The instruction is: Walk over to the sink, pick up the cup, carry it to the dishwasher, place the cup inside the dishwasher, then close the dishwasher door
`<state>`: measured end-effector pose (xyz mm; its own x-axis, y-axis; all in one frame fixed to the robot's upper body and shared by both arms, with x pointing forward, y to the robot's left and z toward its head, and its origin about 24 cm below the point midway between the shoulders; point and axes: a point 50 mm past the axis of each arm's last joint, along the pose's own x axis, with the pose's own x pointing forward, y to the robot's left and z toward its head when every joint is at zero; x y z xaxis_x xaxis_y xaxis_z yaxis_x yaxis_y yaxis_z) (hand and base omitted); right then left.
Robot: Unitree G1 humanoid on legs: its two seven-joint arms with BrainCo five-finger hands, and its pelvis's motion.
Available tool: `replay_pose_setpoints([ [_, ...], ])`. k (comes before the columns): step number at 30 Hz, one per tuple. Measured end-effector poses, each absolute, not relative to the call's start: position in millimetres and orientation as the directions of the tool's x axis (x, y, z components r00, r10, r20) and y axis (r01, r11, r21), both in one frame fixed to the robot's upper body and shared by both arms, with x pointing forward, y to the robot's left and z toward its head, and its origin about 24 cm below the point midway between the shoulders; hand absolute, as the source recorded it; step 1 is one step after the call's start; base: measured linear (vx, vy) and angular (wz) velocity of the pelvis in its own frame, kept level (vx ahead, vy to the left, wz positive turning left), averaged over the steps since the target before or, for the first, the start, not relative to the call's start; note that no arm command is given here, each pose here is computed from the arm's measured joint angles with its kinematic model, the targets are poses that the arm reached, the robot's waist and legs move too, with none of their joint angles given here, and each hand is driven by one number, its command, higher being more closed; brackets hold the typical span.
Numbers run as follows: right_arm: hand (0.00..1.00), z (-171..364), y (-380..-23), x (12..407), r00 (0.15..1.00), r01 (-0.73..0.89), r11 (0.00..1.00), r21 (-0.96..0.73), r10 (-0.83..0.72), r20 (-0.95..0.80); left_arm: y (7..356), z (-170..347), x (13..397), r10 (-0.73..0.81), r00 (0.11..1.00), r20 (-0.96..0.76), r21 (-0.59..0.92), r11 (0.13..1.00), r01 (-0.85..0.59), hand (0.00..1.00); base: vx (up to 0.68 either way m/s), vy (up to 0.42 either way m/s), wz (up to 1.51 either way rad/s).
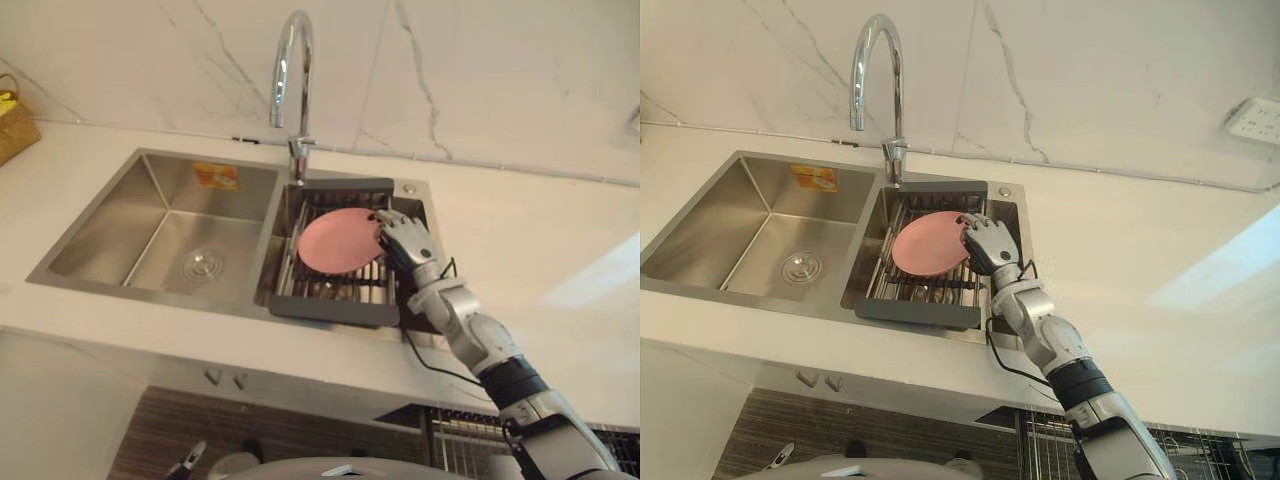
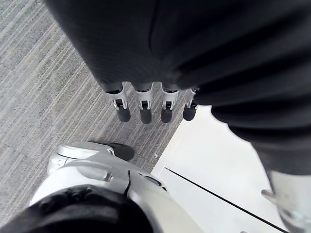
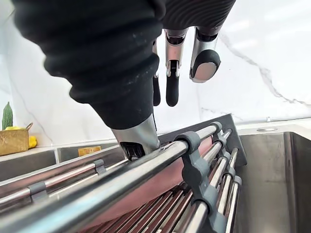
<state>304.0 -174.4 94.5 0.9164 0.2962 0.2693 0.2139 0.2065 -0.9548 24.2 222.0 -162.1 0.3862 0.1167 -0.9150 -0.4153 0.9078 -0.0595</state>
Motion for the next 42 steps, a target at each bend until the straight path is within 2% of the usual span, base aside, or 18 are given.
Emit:
replay_pose_setpoints([
  [5, 1.00, 106.5, -189.2, 307.2, 0.914, 0.304, 0.343, -0.889, 0.159, 0.373, 218.3, -163.3, 22.9, 0.119, 0.378, -0.918, -0.057, 0.904, -0.424, 0.00, 0.00, 0.000, 0.00],
  [7, 1.00, 110.7, -193.8, 308.2, 0.902, 0.359, 0.429, -0.829, 0.068, 0.426, 215.3, -164.1, 21.6, 0.115, 0.373, -0.921, -0.061, 0.902, -0.428, 0.00, 0.00, 0.000, 0.00],
  [11, 1.00, 116.2, -196.6, 309.3, 0.874, 0.432, 0.487, -0.759, -0.019, 0.485, 214.6, -164.2, 21.6, 0.114, 0.373, -0.921, -0.062, 0.901, -0.429, 0.00, 0.00, 0.000, 0.00],
  [12, 0.00, 119.1, -195.6, 311.0, 0.864, 0.451, 0.509, -0.733, -0.043, 0.502, 214.8, -164.2, 21.5, 0.114, 0.373, -0.921, -0.062, 0.901, -0.430, 0.00, 0.00, 0.000, 0.00],
  [16, 0.00, 120.7, -193.1, 313.6, 0.874, 0.427, 0.550, -0.718, -0.048, 0.484, 214.9, -164.1, 21.5, 0.116, 0.374, -0.920, -0.065, 0.896, -0.439, 0.00, 0.00, 0.000, 0.03],
  [21, 0.00, 119.8, -185.5, 315.3, 0.925, 0.270, 0.530, -0.804, 0.088, 0.369, 215.9, -163.9, 21.1, 0.119, 0.373, -0.920, -0.066, 0.893, -0.446, 0.00, 0.00, 0.000, 0.01],
  [28, 0.00, 124.9, -165.7, 309.6, 0.918, 0.039, 0.431, -0.902, 0.340, 0.202, 220.3, -163.1, 18.1, 0.130, 0.368, -0.920, -0.058, 0.887, -0.457, 0.00, 0.00, 0.000, 0.00],
  [31, 0.00, 121.1, -158.7, 307.8, 0.906, -0.035, 0.394, -0.918, 0.400, 0.138, 221.9, -162.8, 18.3, 0.134, 0.369, -0.920, -0.056, 0.886, -0.460, 0.00, 0.00, 0.000, 0.00],
  [33, 0.00, 122.5, -159.2, 306.9, 0.903, -0.046, 0.380, -0.924, 0.411, 0.124, 222.2, -162.7, 18.3, 0.135, 0.369, -0.920, -0.055, 0.886, -0.460, 0.00, 0.00, 0.000, 0.00],
  [34, 0.00, 134.3, -155.1, 294.8, 0.871, -0.021, 0.385, -0.923, 0.460, 0.172, 224.4, -162.3, 17.8, 0.139, 0.367, -0.920, -0.049, 0.888, -0.458, 0.00, 0.00, 0.000, 0.00],
  [42, 0.00, 130.1, -157.7, 284.1, 0.873, -0.033, 0.392, -0.920, 0.459, 0.164, 224.4, -162.3, 17.5, 0.138, 0.367, -0.920, -0.048, 0.889, -0.456, 0.00, 0.00, 0.000, 0.00],
])
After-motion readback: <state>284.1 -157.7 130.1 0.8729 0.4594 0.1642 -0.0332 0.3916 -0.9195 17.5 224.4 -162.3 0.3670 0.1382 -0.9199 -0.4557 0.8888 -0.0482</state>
